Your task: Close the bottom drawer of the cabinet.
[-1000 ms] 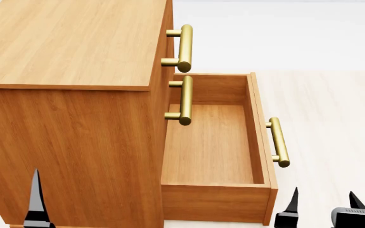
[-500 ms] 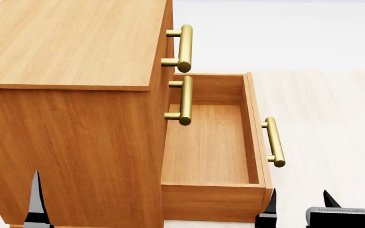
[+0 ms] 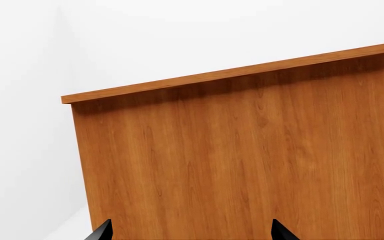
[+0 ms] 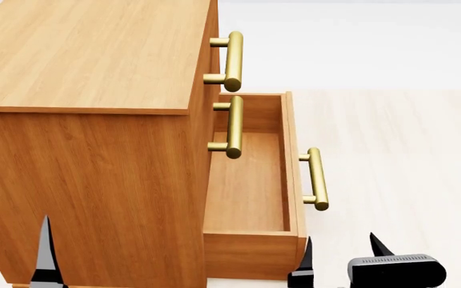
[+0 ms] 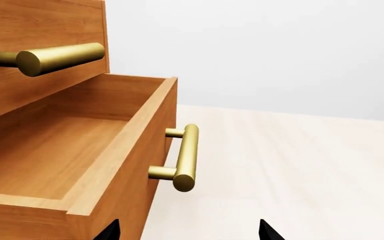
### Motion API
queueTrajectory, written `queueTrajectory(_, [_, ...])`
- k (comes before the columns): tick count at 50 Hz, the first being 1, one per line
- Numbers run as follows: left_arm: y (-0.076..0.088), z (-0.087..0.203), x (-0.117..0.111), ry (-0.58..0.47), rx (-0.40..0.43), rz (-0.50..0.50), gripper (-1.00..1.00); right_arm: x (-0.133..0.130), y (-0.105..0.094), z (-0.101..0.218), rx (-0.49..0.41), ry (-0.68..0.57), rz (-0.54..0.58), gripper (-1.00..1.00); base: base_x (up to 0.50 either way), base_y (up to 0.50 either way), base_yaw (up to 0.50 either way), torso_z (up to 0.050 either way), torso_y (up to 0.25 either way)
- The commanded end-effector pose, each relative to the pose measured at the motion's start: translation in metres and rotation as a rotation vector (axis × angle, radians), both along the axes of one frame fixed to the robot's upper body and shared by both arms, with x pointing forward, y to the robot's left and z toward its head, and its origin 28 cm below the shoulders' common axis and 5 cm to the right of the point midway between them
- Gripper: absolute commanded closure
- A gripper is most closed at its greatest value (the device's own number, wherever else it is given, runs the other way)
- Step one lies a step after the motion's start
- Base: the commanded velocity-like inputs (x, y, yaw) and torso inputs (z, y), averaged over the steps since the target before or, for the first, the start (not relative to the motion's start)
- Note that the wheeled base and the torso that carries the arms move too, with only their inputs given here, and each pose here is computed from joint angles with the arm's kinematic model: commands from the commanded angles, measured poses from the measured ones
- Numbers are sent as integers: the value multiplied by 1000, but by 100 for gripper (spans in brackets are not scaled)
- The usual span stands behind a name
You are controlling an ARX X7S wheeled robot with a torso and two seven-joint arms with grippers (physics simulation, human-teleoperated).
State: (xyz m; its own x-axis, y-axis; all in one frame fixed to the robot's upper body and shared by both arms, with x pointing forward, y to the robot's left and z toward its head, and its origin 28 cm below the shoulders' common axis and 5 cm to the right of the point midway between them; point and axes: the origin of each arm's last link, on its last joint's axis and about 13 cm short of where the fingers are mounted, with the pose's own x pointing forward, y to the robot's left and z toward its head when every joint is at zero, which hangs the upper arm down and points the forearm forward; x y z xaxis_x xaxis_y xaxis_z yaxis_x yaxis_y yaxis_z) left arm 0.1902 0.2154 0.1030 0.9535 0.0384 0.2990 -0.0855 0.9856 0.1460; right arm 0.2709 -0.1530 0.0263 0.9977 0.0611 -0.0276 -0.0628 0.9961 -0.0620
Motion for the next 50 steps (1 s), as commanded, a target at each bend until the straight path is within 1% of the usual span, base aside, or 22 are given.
queueTrajectory(1, [0, -2, 0, 3, 0, -3, -100, 6, 8, -4, 9, 22, 10, -100, 0, 0, 0, 0, 0])
queueTrajectory(8, [0, -2, -1, 3, -2, -2, -100, 12, 16, -3, 15, 18, 1, -100, 2, 0, 0, 0, 0])
queueTrajectory(18, [0, 0, -1, -1, -3, -3, -100, 15, 28, -3, 18, 20, 30, -100, 0, 0, 0, 0, 0])
queueTrajectory(21, [0, 0, -1, -1, -3, -4, -100, 14, 31, -4, 5, 21, 47, -100, 0, 0, 0, 0, 0])
queueTrajectory(24, [0, 0, -1, 0, -4, -4, -100, 13, 37, -3, -27, 13, 81, -100, 0, 0, 0, 0, 0])
queueTrajectory(30, [0, -1, -1, 0, -3, -2, -100, 12, 42, -4, -50, 12, 111, -100, 0, 0, 0, 0, 0])
queueTrajectory(37, [0, -1, -1, 0, -3, -3, -100, 10, 48, -5, -50, 12, 136, -100, 0, 0, 0, 0, 0])
queueTrajectory(50, [-1, -1, -2, 2, -2, -5, -100, 15, 59, -3, -51, 11, 166, -100, 0, 0, 0, 0, 0])
